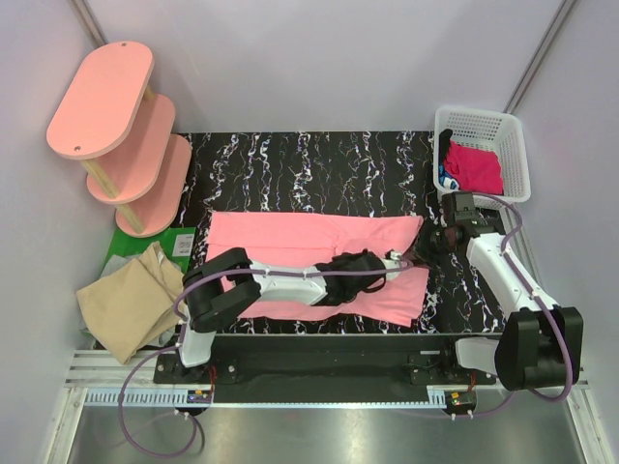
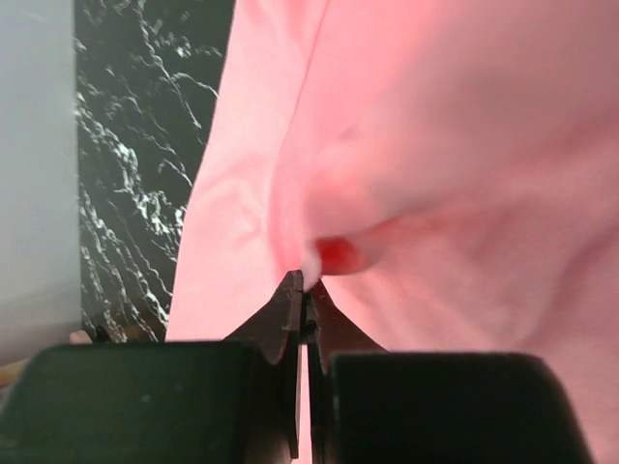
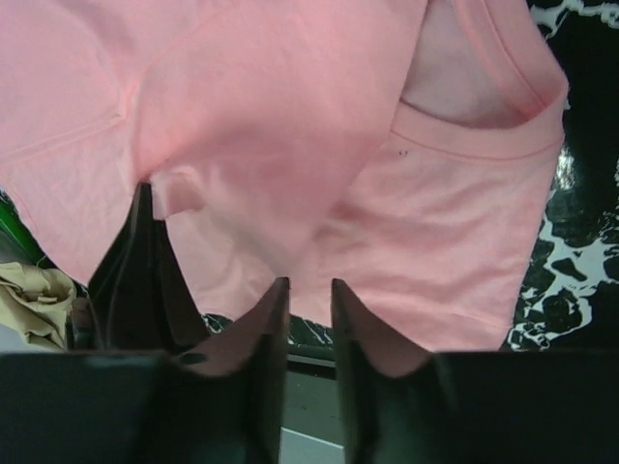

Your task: Fold and stack the t-shirts

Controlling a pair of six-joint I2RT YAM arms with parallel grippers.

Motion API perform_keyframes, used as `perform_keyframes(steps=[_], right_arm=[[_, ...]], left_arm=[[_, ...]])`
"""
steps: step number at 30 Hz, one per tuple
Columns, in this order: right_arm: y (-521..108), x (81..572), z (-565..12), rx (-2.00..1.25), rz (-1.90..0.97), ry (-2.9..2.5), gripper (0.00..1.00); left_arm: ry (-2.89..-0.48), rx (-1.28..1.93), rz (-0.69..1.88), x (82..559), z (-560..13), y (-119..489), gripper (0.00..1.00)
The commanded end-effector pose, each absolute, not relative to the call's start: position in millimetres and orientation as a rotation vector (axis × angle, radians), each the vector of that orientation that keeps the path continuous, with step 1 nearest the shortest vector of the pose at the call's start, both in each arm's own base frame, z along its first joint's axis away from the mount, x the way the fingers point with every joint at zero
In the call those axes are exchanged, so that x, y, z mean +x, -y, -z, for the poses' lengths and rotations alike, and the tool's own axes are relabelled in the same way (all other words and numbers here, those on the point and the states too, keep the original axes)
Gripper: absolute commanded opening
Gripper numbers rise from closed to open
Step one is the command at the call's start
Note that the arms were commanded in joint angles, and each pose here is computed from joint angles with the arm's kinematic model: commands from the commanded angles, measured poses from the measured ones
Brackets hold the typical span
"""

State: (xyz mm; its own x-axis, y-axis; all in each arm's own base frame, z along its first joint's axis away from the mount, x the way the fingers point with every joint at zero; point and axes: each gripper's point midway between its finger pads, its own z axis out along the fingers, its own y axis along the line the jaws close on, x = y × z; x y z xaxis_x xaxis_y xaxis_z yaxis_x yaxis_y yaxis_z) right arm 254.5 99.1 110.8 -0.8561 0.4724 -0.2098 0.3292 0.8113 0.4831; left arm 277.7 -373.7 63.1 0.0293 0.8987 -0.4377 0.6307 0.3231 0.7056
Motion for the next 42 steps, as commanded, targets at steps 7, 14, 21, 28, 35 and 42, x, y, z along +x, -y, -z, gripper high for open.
perform_keyframes(steps=[7,14,21,28,35,42], right_arm=[[-95,277,-126,0.596,-0.572,-2.621,0.65],[-89,333,-103,0.642,-0.486,-2.608,0.59],[-81,374,-58,0.668,-0.371,-2.665,0.46],[-76,393,-50,0.682,-0.327,-2.663,0.41],[-60,404,-41,0.688,-0.238,-2.673,0.38],[-44,411,-23,0.694,-0.156,-2.726,0.32]], left_arm=[[-1.805,1.353,-0.111,285,-113,374,0.27],[-1.917,1.141,0.083,310,-187,347,0.99],[-2.018,1.013,-0.033,343,-178,270,0.99],[-2.2,0.926,-0.204,364,-124,183,0.99],[-2.302,0.87,-0.234,370,-95,146,0.98],[-2.38,0.888,-0.249,356,-78,131,0.98]])
